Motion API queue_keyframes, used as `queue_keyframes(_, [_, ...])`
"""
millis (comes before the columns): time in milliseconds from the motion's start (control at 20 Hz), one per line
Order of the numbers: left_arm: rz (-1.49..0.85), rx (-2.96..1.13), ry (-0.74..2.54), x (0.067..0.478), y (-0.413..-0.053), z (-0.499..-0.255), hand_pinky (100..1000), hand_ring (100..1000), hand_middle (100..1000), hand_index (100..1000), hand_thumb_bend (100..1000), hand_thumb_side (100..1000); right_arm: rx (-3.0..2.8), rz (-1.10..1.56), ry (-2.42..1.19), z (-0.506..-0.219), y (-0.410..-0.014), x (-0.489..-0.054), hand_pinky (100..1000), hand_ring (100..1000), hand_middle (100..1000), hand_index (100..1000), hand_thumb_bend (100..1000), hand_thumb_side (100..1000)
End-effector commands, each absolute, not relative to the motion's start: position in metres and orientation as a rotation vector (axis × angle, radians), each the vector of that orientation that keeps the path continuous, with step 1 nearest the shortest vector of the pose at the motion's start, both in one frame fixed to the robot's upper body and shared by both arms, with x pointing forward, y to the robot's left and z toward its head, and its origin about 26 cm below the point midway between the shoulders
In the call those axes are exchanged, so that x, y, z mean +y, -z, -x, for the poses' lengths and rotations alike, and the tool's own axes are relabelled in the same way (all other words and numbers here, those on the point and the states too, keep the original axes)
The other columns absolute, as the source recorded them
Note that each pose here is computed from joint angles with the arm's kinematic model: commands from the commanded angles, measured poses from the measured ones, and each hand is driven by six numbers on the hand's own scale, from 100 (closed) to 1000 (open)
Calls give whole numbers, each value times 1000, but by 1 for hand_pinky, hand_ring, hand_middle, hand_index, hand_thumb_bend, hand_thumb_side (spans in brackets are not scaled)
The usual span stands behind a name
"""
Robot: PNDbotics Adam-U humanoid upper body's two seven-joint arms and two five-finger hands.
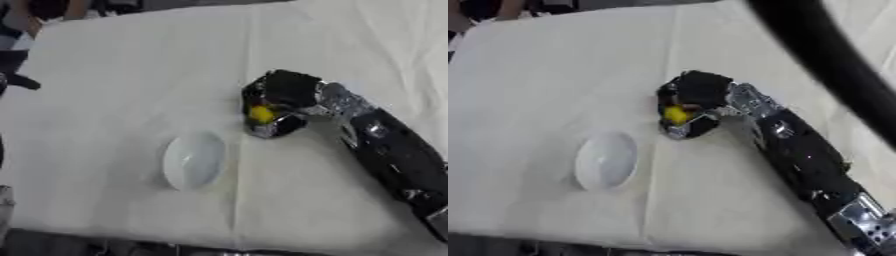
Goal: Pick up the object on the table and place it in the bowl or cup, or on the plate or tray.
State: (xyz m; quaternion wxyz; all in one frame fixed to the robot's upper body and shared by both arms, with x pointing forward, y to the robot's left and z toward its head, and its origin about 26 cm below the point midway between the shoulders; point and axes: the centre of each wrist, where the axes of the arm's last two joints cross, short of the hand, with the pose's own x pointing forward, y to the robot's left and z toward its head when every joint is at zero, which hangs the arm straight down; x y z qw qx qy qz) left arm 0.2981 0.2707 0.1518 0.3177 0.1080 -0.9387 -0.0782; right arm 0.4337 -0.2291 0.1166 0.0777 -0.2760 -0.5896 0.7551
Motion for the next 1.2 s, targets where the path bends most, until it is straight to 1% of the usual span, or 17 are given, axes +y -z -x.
queue_keyframes(50, [-314,-2500,241,275,-162,-297,477,711,787,816,260,874,-1597,789,-2366,-436,-94,-249,300,508,595,672,100,771])
queue_keyframes(150, [-317,-2503,251,276,-163,-296,477,711,787,816,261,874,-1561,776,-2404,-438,-90,-254,296,500,594,670,100,767])
queue_keyframes(200, [-317,-2505,254,276,-164,-296,477,711,787,816,260,874,-1557,770,-2414,-439,-89,-256,149,390,500,591,100,730])
queue_keyframes(250, [-317,-2506,255,276,-164,-296,477,711,787,816,260,874,-1567,766,-2413,-440,-88,-258,168,404,512,602,100,734])
queue_keyframes(300, [-318,-2506,255,276,-164,-296,477,711,788,816,260,874,-1599,766,-2396,-440,-89,-258,100,216,354,486,100,706])
queue_keyframes(350, [-318,-2507,255,276,-164,-296,477,711,788,816,260,874,-1639,770,-2371,-441,-89,-259,100,287,415,519,100,708])
queue_keyframes(400, [-318,-2508,254,276,-164,-296,478,711,789,816,260,874,-1685,774,-2343,-441,-90,-258,100,100,180,360,100,660])
queue_keyframes(450, [-319,-2509,253,275,-165,-296,478,711,789,816,260,874,-1752,772,-2299,-441,-91,-256,100,100,164,346,100,652])
queue_keyframes(500, [-319,-2511,251,275,-165,-296,478,711,788,816,260,873,-1809,765,-2259,-441,-91,-256,100,100,100,239,100,605])
queue_keyframes(550, [-319,-2513,249,275,-165,-295,478,711,789,816,260,873,-1867,746,-2210,-440,-89,-255,100,100,100,228,100,596])
queue_keyframes(600, [-318,-2514,247,275,-166,-295,478,710,789,816,260,872,-1912,725,-2167,-440,-88,-254,100,100,100,177,167,494])
queue_keyframes(750, [-318,-2516,244,275,-166,-295,478,708,787,814,260,872,-1986,663,-2063,-440,-85,-253,100,100,100,158,237,390])
queue_keyframes(900, [-317,-2516,243,275,-166,-295,477,704,785,810,260,872,-1963,625,-2042,-440,-87,-252,100,100,100,140,182,400])
queue_keyframes(1100, [-317,-2516,244,274,-167,-295,475,701,784,807,260,872,-1932,597,-2038,-439,-95,-247,100,100,100,146,184,381])
queue_keyframes(1150, [-317,-2516,245,275,-167,-295,473,699,783,806,261,872,-1934,599,-2030,-439,-99,-245,100,100,100,147,166,390])
queue_keyframes(1200, [-318,-2516,246,275,-167,-295,473,698,782,803,261,872,-1939,602,-2022,-438,-103,-243,100,100,100,148,180,376])
